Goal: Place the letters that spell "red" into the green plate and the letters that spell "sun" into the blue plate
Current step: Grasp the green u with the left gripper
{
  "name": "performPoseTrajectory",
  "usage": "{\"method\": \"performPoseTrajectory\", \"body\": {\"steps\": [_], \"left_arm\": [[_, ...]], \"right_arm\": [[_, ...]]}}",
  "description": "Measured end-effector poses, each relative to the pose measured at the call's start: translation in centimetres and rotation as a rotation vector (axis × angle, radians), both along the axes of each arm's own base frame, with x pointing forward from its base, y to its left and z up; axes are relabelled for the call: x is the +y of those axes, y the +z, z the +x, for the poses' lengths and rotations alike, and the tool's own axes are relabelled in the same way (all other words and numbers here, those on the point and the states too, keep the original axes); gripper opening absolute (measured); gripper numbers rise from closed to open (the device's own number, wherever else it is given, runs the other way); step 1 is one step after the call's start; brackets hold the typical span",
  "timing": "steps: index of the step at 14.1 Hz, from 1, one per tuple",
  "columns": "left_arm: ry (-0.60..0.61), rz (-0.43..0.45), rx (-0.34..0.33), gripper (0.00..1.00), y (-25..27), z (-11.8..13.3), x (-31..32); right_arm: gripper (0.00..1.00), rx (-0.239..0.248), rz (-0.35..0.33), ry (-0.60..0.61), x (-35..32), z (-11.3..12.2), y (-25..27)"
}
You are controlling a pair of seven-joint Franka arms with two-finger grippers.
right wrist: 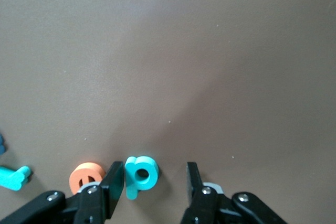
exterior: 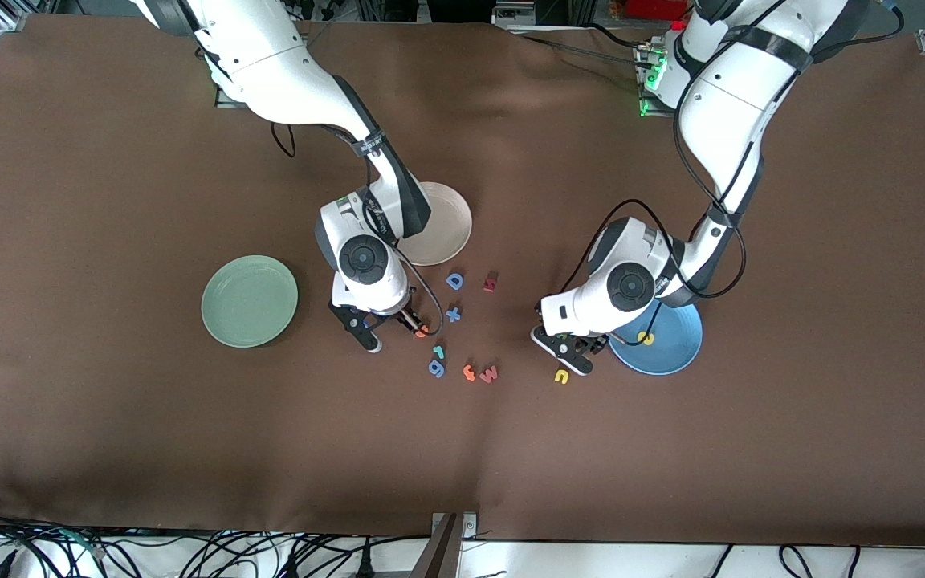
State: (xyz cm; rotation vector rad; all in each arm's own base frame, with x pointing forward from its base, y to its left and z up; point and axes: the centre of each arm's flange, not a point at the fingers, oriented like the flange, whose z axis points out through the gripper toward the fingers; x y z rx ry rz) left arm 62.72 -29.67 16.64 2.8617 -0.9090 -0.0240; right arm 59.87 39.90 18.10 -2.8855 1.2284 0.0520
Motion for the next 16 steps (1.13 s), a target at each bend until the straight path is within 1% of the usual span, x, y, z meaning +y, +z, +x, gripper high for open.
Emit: {"method": "performPoseTrajectory", "body": {"steps": [1, 2, 3, 6, 7, 8, 9, 10, 11, 12, 13, 14, 16], "left_arm": [[-0.004, 0.002, -0.003, 0.88, 0.1, 0.0, -0.1], [-0.008, 0.002, -0.003, 0.88, 0.1, -0.1, -0.3], [-0.018, 0.007, -0.006, 0.84, 0.1, -0.3, -0.6], [-0.056, 0.048, -0.028, 0.82, 0.0, -0.7, -1.3], [-0.064, 0.063, -0.036, 0.78, 0.0, -0.7, -1.4], [-0.068, 0.077, -0.043, 0.78, -0.1, -0.9, -1.6], [-0.069, 0.086, -0.048, 0.74, -0.1, -0.9, -1.8], [-0.069, 0.089, -0.050, 0.74, -0.1, -1.0, -1.9], [-0.071, 0.089, -0.051, 0.70, 0.0, -1.1, -2.0], [-0.071, 0.090, -0.051, 0.70, 0.0, -1.1, -2.0], [-0.072, 0.088, -0.052, 0.63, 0.1, -1.1, -2.2], [-0.071, 0.087, -0.052, 0.52, 0.2, -1.2, -2.4], [-0.067, 0.086, -0.055, 0.32, 0.4, -1.2, -2.5]], "right_arm": [[0.56, 0.000, 0.000, 0.000, 0.0, 0.0, 0.0], [0.56, 0.000, 0.001, 0.001, 0.1, 0.0, 0.0], [0.56, 0.001, 0.001, 0.001, 0.1, 0.0, 0.0], [0.55, 0.002, 0.000, 0.001, 0.0, -0.1, -0.1], [0.55, 0.001, 0.000, 0.001, 0.1, -0.1, -0.1], [0.55, 0.001, 0.003, -0.002, 0.1, -0.1, -0.1], [0.55, 0.002, 0.008, -0.005, 0.1, -0.1, -0.1], [0.55, 0.000, 0.012, -0.008, 0.2, -0.1, -0.1], [0.55, -0.002, 0.015, -0.010, 0.2, 0.0, -0.1], [0.55, -0.003, 0.017, -0.011, 0.2, 0.0, -0.1], [0.54, -0.004, 0.017, -0.011, 0.2, 0.0, -0.1], [0.51, -0.004, 0.017, -0.011, 0.2, 0.0, -0.1], [0.31, -0.004, 0.018, -0.011, 0.2, 0.0, -0.1]]}}
